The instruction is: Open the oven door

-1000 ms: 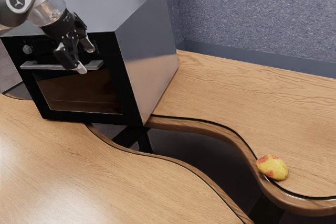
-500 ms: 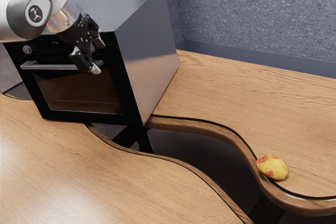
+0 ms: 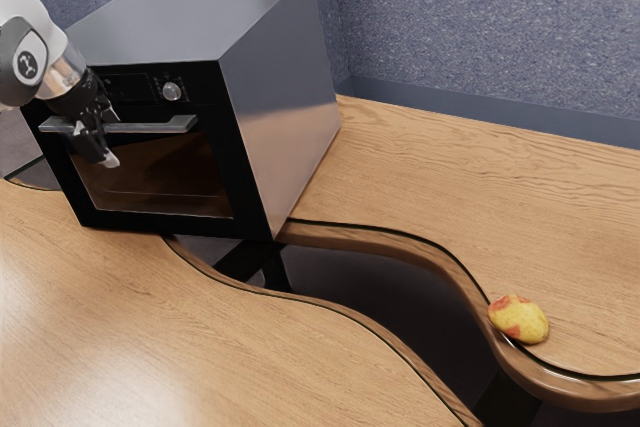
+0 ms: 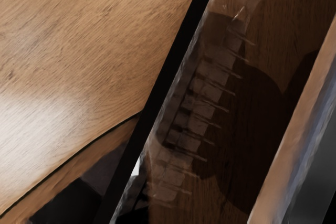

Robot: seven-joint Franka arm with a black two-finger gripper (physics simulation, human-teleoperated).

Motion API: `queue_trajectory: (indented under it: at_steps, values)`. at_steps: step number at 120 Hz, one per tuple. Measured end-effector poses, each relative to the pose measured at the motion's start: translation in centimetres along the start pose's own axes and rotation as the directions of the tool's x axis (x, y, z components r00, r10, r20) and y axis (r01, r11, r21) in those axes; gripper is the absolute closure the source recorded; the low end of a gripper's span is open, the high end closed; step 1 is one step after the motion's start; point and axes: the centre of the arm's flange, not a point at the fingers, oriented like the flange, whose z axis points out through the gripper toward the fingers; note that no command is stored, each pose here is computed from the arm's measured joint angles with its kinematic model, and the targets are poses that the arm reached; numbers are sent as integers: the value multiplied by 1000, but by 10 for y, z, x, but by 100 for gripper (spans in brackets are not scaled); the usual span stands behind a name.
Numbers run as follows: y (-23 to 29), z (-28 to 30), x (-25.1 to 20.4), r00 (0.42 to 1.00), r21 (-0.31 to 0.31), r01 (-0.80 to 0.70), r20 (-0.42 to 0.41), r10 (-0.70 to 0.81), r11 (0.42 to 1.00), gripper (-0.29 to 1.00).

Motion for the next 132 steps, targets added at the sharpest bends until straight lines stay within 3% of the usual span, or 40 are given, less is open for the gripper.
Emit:
queue_trajectory:
  at_steps: [26, 48, 65, 74, 87, 90, 94, 104, 114, 122, 132]
  values:
    - [2, 17, 13, 1000, -5, 17, 4, -17, 1000, 1]
    - [-62, -9, 36, 999, -20, 44, 2, -44, 999, 1]
    - [-125, -10, 25, 998, -9, 40, 47, -40, 999, 0]
    - [-154, -24, 32, 998, -37, 46, 51, -44, 998, 0]
    - [-202, -70, 80, 991, -134, 133, 39, -129, 982, 0]
    - [-205, -80, 73, 992, -144, 119, 50, -113, 982, 0]
    - [-206, -114, 29, 994, -151, 45, 105, -29, 988, 0]
    - [-210, -201, -106, 947, -84, -181, 255, 197, 980, 0]
    - [-240, -164, -203, 923, 112, -319, 260, 282, 941, 0]
    - [-251, -121, -232, 939, 227, -319, 211, 273, 920, 0]
    - [-256, -99, -238, 959, 285, -278, 141, 247, 917, 0]
